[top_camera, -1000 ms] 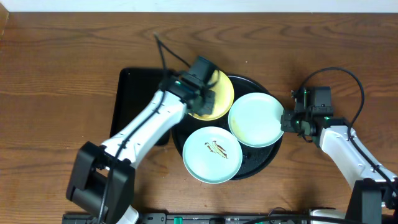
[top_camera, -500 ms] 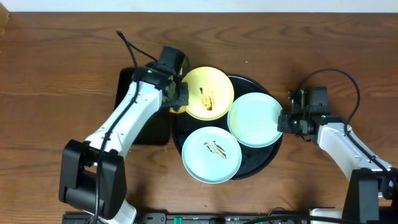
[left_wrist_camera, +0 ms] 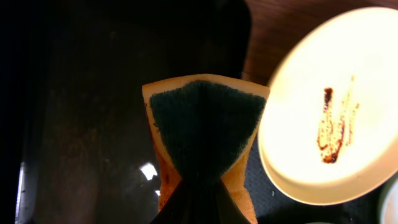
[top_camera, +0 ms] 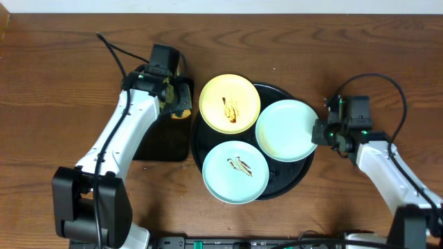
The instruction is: Clean dirty plates on tray and stack at the side
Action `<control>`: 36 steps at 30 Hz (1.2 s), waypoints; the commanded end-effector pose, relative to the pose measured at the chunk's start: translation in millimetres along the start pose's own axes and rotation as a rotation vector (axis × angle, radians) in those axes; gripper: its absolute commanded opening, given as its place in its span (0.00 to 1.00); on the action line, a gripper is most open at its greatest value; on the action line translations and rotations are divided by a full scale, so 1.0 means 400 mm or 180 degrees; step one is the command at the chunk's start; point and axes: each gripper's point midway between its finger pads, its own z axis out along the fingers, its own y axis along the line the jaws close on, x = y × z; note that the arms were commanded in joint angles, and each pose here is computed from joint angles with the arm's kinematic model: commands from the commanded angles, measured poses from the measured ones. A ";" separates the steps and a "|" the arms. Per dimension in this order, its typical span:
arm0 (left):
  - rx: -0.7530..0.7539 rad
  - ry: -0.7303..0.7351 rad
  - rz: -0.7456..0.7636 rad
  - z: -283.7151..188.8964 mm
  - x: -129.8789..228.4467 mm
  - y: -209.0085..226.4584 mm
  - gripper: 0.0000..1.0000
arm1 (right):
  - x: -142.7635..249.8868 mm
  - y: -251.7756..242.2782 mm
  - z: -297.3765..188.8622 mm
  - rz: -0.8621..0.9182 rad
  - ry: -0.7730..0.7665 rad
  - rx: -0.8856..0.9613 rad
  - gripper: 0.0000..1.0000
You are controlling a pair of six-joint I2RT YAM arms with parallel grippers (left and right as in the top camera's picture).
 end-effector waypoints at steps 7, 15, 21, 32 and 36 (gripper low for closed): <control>-0.0052 -0.0049 -0.0009 -0.012 -0.009 0.024 0.07 | -0.092 -0.020 -0.111 -0.0535 -0.0601 0.0394 0.01; -0.0052 -0.0049 -0.0009 -0.012 -0.009 0.024 0.08 | -0.154 0.018 -0.205 -0.1224 -0.1099 0.0944 0.01; -0.0051 -0.0050 -0.0009 -0.012 -0.009 0.024 0.08 | -0.162 0.081 -0.255 -0.2011 -0.1267 0.1542 0.01; -0.0051 -0.0050 -0.0009 -0.012 -0.009 0.024 0.08 | -0.172 0.202 -0.330 -0.2786 -0.1640 0.2080 0.01; -0.0052 -0.0049 -0.0009 -0.012 -0.009 0.024 0.08 | -0.176 0.205 -0.334 -0.2797 -0.1665 0.2097 0.01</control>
